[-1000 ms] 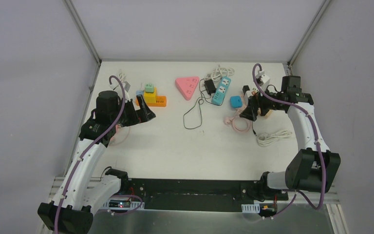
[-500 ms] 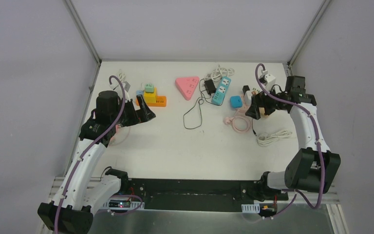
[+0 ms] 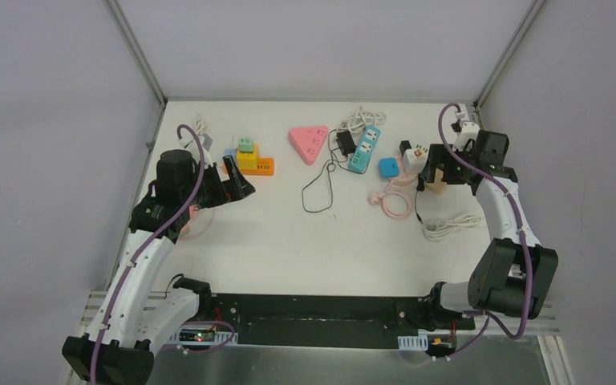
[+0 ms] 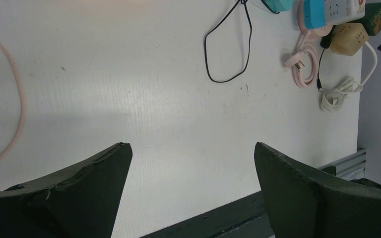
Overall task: Pull the plug off the socket
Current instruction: Move the socket to the center of the board.
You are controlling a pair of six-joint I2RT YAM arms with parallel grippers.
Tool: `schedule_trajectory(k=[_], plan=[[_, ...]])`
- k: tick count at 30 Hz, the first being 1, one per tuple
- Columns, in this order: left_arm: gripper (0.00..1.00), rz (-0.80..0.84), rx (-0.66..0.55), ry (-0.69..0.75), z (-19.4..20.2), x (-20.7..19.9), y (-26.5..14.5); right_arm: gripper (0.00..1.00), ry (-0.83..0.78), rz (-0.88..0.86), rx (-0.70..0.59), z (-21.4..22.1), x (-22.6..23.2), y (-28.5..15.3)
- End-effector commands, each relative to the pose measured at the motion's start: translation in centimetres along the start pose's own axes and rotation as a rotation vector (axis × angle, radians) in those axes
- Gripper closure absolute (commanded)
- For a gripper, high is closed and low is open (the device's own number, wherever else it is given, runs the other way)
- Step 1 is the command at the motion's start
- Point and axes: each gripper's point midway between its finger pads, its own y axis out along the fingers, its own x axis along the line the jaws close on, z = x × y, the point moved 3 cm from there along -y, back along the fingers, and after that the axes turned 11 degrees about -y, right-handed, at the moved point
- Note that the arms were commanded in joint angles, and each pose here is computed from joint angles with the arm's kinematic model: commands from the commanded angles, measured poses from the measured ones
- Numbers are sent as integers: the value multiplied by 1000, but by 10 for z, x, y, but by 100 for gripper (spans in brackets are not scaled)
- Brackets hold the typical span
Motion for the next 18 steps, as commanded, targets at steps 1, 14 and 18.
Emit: schedule_trajectory(k=[1,14,18], plan=[[1,15,-42,12,-8,-3,-4,0,247,301,-150,-29,-41,-3],[1,10,-36,10,-6,-1,-3,0,224,208,-195,-39,-27,-7],[1,-6,-24,2,-6,4,2,0,165,64,-201,-44,-6,-9]])
